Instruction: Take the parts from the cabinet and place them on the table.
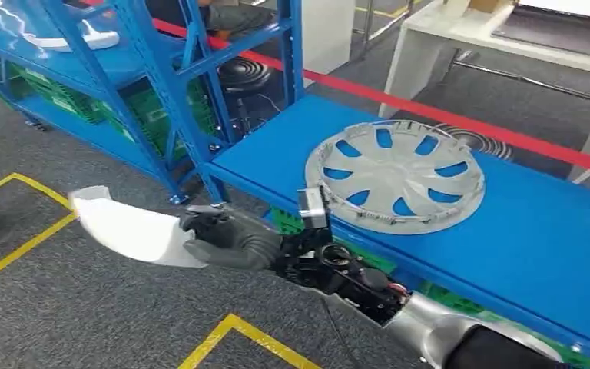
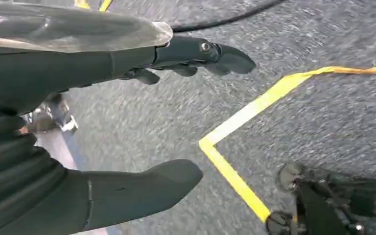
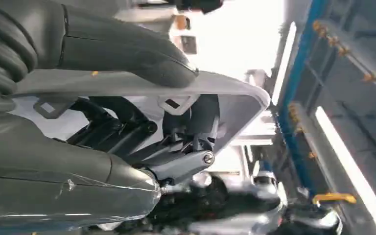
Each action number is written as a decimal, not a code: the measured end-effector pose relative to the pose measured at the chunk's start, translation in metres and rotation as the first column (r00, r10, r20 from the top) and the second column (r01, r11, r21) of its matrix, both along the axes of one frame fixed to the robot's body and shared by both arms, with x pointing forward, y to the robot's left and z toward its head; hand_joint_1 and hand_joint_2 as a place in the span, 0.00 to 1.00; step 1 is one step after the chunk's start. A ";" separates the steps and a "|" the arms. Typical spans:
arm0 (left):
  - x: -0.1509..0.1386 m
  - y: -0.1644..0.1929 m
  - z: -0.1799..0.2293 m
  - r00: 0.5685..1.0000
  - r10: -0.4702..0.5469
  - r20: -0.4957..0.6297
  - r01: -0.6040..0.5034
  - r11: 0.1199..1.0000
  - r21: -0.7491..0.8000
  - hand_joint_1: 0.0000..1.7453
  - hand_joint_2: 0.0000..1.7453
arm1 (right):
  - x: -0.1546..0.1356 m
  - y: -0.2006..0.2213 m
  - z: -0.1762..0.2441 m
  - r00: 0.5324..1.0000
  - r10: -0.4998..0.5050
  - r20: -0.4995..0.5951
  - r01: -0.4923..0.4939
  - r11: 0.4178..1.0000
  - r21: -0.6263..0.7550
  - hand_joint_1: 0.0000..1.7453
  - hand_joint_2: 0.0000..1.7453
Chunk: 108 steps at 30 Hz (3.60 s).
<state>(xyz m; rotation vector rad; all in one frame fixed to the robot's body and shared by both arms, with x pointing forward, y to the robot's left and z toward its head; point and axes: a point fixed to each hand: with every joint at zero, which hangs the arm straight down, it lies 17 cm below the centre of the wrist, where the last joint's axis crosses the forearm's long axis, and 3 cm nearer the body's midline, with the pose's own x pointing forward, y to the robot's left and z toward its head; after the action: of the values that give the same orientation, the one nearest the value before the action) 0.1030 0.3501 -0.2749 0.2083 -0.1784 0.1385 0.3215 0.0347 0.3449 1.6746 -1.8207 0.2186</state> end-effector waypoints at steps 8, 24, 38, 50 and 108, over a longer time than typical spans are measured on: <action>0.005 0.008 0.002 1.000 0.026 0.011 -0.026 1.000 0.013 0.00 1.00 | -0.002 0.002 -0.004 1.000 -0.002 0.003 0.002 1.000 -0.011 1.00 1.00; 0.004 0.035 0.004 0.998 0.055 -0.005 -0.054 0.997 0.063 0.00 1.00 | -0.001 -0.001 -0.003 1.000 -0.028 0.006 0.028 1.000 -0.009 1.00 1.00; -0.001 0.027 0.003 0.999 0.047 -0.017 -0.046 0.997 0.055 0.00 1.00 | -0.002 0.000 -0.003 0.999 -0.033 0.006 0.033 0.999 -0.010 1.00 1.00; -0.003 0.015 0.001 0.998 0.060 -0.033 -0.058 0.998 0.035 0.00 1.00 | 0.001 0.001 -0.012 0.999 -0.031 -0.014 0.030 0.999 -0.035 1.00 1.00; -0.005 0.002 -0.001 0.992 0.117 -0.036 -0.116 0.993 0.014 0.00 1.00 | 0.002 0.012 -0.019 0.999 -0.004 -0.044 0.001 0.998 -0.068 1.00 1.00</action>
<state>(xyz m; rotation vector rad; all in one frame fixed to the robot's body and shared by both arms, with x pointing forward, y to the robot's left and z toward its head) 0.0985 0.3523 -0.2754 0.2334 -0.1304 0.2497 0.3239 0.0464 0.3256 1.6177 -1.7633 0.2380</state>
